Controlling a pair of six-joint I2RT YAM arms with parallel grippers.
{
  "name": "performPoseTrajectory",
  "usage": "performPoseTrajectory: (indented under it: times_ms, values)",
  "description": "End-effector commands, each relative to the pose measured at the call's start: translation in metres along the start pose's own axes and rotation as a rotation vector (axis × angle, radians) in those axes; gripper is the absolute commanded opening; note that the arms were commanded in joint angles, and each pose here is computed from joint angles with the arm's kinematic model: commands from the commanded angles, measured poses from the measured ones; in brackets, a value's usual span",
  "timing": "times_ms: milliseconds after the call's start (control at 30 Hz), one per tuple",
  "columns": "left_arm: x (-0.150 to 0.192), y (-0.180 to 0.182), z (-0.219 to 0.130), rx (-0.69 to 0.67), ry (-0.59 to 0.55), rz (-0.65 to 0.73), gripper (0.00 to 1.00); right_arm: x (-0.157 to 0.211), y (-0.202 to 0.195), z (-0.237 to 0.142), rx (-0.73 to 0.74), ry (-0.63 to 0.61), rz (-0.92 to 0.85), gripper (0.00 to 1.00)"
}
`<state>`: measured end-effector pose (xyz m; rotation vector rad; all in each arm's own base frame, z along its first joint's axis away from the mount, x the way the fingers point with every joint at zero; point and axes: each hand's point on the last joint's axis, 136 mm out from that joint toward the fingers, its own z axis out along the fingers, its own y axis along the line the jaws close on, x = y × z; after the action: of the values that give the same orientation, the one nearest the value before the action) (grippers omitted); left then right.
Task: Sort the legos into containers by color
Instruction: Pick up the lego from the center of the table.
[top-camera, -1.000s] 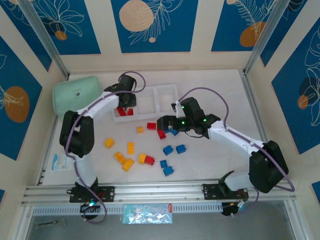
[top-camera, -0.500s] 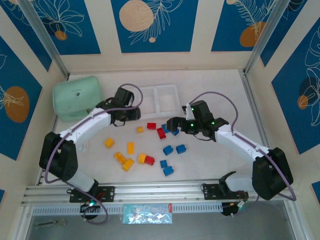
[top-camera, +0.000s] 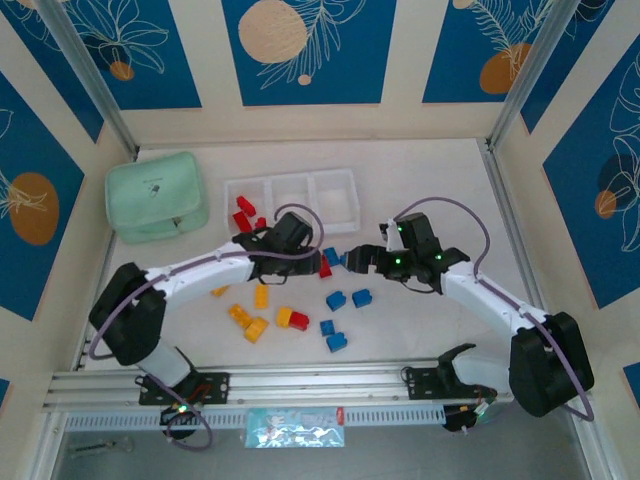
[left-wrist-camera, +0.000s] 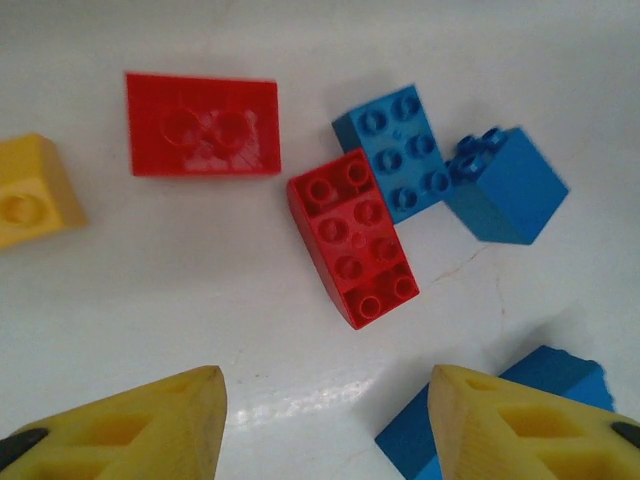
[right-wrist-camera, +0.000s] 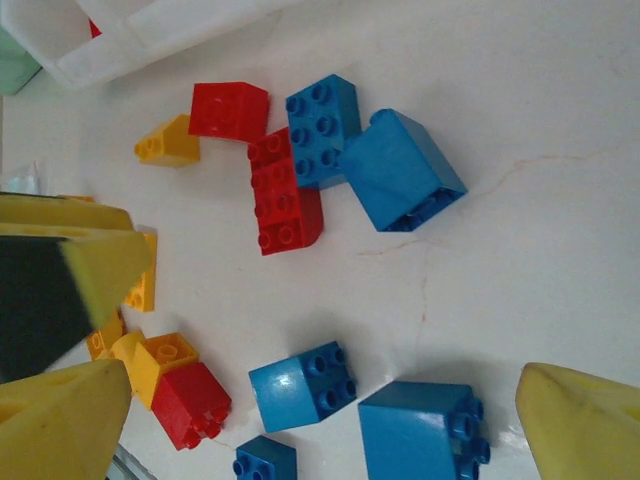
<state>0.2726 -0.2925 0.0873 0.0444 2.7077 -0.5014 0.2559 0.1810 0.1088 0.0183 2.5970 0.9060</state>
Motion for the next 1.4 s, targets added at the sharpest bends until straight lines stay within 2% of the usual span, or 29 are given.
performPoseTrajectory:
  times_ms: [0, 100, 267, 633, 933, 1200, 1367]
  values:
    - [-0.007, -0.011, 0.013, -0.026, -0.024, -0.020, 0.59, 0.009, -0.003, -0.005, -0.026, 0.016, 0.014, 0.99]
    - [-0.004, -0.009, 0.026, -0.082, 0.001, -0.006, 0.63, 0.008, -0.004, -0.007, -0.039, 0.005, 0.019, 0.99]
    - [-0.002, -0.020, 0.043, -0.067, 0.012, 0.015, 0.66, 0.007, -0.008, -0.008, -0.031, 0.002, 0.016, 0.99]
    - [-0.003, -0.007, 0.063, -0.206, 0.033, 0.075, 0.66, 0.002, -0.010, -0.013, -0.054, -0.019, 0.037, 0.99]
    - [0.002, 0.011, 0.062, -0.259, 0.026, 0.100, 0.55, 0.001, -0.009, -0.012, -0.067, -0.020, 0.041, 0.99]
    - [0.004, -0.005, 0.072, -0.222, 0.053, 0.117, 0.52, -0.002, -0.006, -0.011, -0.081, -0.017, 0.048, 0.99]
    - [0.005, 0.002, 0.073, -0.254, 0.050, 0.125, 0.43, 0.000, -0.006, -0.013, -0.076, -0.018, 0.041, 0.99]
